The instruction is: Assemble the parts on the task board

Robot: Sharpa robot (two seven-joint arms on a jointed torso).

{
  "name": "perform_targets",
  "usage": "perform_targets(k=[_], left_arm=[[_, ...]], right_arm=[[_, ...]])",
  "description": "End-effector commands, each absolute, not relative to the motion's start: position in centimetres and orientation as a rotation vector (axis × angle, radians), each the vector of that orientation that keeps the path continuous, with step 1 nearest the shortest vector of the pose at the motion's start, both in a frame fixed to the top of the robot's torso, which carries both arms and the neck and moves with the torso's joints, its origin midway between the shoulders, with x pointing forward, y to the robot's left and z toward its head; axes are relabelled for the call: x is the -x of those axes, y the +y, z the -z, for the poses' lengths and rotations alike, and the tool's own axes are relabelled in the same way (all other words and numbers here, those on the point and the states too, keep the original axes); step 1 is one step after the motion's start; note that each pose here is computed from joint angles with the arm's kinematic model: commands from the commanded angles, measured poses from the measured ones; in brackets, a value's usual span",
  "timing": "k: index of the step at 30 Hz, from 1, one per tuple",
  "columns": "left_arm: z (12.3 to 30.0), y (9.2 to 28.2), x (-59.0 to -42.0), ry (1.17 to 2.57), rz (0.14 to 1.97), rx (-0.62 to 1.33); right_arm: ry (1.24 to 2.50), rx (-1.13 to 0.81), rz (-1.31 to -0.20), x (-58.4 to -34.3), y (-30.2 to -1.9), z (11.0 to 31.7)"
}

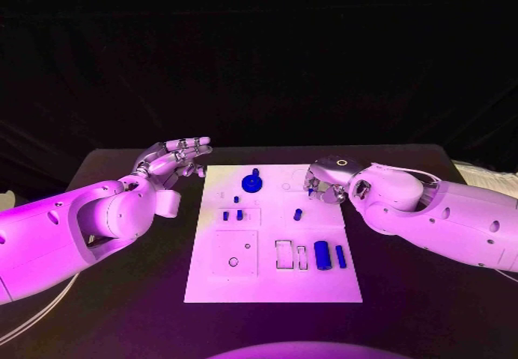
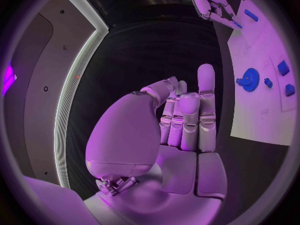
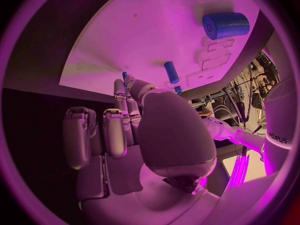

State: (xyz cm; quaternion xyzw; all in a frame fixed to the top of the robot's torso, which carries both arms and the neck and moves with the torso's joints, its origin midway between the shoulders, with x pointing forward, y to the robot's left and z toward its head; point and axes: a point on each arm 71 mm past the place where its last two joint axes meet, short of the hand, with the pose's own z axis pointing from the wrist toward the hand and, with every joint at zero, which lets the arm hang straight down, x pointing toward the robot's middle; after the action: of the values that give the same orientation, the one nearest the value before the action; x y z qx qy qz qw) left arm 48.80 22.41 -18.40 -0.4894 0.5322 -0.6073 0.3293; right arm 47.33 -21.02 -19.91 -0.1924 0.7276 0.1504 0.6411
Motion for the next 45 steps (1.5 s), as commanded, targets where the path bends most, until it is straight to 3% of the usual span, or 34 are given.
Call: perform_targets(k=[1, 11, 21, 33, 45], left_arm=[[18.3, 22.2, -48.8, 1.387, 1.597, 1.267], [18.3, 22.3, -48.9, 1.379, 1.591, 1.266], [18.4, 22.0, -48.7, 1.374, 1.596, 1.264], [18.5, 21.6, -48.5, 1.382, 1.61, 1.263], [18.4, 21.1, -48.3, 1.391, 1.624, 1.261]], right_arm=[[1.636, 0.433, -0.354, -47.2, -21.0, 19.5], [1.592, 0.437, -0.438, -45.7, -19.9, 18.1], [1.512, 0.483, -0.649, -42.8, -15.4, 16.6], [1.554, 0.544, -0.8, -40.2, -10.9, 19.8], [1.616, 0.568, -0.83, -39.7, -9.3, 22.0]])
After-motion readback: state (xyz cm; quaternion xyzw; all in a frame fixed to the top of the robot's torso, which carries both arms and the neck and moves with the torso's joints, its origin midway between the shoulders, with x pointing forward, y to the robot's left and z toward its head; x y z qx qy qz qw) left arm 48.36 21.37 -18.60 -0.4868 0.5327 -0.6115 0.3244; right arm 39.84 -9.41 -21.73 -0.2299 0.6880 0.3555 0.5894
